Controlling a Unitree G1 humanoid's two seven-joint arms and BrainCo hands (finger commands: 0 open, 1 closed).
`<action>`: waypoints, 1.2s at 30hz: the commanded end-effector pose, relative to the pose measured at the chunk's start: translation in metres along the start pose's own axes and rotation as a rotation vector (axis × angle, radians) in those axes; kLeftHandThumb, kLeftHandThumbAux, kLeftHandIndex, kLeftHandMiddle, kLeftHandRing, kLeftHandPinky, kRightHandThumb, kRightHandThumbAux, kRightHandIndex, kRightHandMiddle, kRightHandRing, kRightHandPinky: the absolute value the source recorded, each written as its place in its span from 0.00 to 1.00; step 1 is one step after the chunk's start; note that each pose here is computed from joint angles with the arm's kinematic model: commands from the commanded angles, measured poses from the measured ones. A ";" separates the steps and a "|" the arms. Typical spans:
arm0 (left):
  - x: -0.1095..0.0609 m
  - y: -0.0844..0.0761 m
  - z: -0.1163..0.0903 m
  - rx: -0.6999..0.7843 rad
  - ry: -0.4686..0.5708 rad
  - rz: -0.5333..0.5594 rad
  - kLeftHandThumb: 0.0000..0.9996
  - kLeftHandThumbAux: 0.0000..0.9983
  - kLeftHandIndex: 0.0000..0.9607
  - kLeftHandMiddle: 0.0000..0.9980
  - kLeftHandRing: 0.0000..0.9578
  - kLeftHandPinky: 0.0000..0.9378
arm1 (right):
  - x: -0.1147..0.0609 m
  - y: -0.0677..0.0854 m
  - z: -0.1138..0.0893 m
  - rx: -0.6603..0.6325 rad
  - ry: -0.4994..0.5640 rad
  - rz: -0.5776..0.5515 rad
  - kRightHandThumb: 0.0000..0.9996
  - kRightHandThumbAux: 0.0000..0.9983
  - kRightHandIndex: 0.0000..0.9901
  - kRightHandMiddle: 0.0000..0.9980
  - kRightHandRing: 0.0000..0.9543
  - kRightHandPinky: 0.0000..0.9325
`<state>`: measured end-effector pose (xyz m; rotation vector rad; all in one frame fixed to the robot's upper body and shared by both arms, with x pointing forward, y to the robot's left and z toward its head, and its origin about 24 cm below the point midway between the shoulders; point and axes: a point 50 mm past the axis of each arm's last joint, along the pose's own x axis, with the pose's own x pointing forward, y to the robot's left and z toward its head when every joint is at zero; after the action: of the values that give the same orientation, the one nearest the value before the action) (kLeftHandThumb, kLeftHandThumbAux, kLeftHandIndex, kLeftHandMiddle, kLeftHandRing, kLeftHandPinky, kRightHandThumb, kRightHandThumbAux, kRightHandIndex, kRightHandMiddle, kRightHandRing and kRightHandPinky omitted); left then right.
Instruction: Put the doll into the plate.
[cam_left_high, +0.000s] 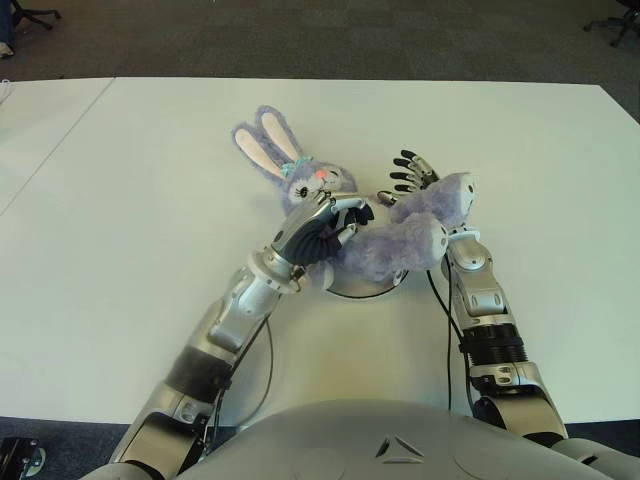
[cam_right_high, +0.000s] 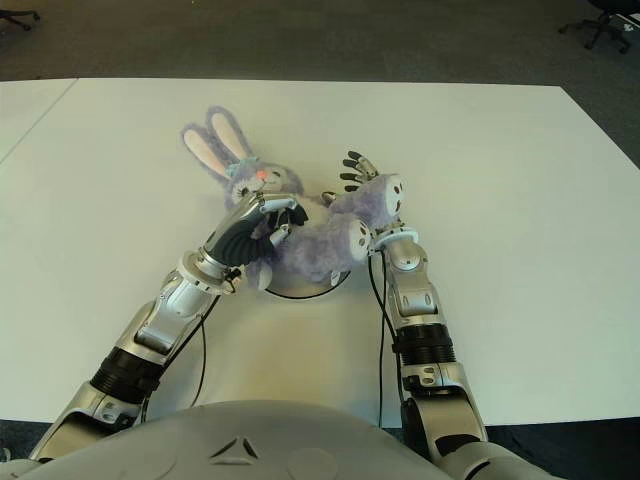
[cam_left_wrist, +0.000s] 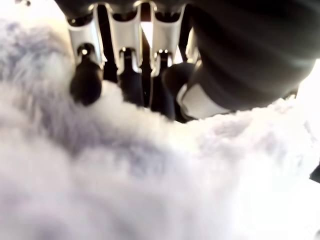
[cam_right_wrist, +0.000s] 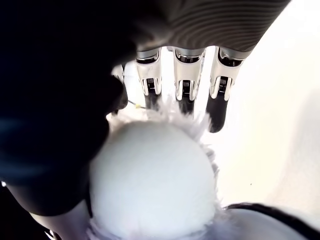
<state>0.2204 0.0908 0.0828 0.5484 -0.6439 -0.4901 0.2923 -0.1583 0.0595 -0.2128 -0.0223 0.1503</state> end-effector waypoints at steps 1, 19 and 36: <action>-0.015 -0.009 -0.009 -0.048 0.073 -0.001 0.73 0.69 0.45 0.71 0.77 0.78 | -0.002 -0.005 -0.003 0.022 0.023 -0.022 0.20 0.81 0.09 0.12 0.19 0.25; -0.023 -0.009 -0.020 -0.017 0.076 0.019 0.37 0.35 0.00 0.04 0.03 0.00 | -0.003 -0.007 -0.007 0.015 -0.023 0.004 0.23 0.78 0.09 0.11 0.16 0.22; -0.023 -0.003 -0.028 0.059 0.129 -0.070 0.12 0.26 0.00 0.00 0.00 0.00 | -0.002 -0.004 -0.013 0.055 -0.058 0.043 0.18 0.75 0.02 0.07 0.09 0.11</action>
<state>0.2197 0.1041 0.0650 0.5772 -0.6049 -0.4734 0.2909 -0.1656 0.0509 -0.1691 -0.0723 0.1915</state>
